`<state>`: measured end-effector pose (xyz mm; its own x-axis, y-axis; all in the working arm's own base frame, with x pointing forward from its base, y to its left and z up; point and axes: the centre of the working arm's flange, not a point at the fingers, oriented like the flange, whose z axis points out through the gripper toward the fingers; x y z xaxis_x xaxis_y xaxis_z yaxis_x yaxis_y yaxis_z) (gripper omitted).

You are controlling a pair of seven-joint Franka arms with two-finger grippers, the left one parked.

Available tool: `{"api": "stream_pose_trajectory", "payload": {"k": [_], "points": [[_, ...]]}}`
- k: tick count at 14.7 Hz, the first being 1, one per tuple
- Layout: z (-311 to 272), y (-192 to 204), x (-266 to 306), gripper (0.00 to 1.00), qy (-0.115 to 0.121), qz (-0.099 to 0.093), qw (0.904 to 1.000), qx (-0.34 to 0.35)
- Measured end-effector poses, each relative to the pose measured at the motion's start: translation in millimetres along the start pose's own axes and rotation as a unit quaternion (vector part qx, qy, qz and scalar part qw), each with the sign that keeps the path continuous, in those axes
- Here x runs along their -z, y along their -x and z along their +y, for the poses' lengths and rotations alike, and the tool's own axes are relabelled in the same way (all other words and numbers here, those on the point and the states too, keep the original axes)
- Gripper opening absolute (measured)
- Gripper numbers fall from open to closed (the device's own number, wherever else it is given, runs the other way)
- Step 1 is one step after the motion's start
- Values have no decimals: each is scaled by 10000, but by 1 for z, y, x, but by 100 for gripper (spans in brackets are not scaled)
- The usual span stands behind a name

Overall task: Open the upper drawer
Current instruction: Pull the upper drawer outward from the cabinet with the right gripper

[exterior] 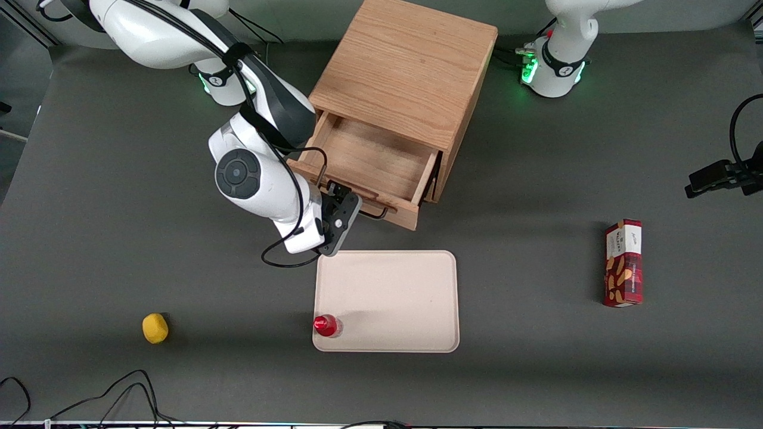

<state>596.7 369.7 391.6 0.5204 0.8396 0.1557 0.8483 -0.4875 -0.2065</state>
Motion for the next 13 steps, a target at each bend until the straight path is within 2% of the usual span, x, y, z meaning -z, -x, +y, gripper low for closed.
{"api": "stream_pose_trajectory", "payload": {"k": [9, 13], "points": [[35, 8, 12, 100, 315, 250, 9991, -144], [45, 11, 11, 100, 379, 307, 9986, -208]]}}
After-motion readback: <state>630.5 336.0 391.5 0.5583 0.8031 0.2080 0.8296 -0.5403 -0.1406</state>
